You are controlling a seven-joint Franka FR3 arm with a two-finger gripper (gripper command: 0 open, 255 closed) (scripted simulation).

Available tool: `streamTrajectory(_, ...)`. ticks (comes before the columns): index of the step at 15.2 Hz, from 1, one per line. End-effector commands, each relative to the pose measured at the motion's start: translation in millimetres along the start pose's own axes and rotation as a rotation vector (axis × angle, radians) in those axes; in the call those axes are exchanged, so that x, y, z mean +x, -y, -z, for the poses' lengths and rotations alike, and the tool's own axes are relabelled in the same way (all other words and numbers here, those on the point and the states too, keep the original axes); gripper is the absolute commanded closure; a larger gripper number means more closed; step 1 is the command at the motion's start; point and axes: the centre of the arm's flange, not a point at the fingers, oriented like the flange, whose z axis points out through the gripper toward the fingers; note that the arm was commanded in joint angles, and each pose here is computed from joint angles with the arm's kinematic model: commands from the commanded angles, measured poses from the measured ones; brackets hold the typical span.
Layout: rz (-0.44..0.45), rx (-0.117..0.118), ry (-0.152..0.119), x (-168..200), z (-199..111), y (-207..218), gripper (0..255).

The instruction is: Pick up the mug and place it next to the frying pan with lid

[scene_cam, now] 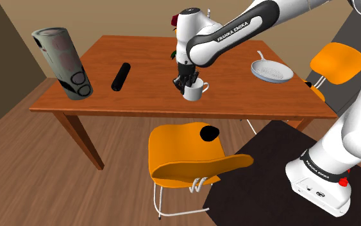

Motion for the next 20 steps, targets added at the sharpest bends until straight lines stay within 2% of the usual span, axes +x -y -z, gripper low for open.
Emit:
streamTrajectory(1, 0.000, 0.000, 0.000, 0.0, 0.0, 0.0, 255)
streamTrajectory(8, 0.000, 0.000, 0.000, 0.0, 0.0, 0.0, 255)
streamTrajectory(20, 0.000, 0.000, 0.000, 3.8, 63.1, -3.9, 255)
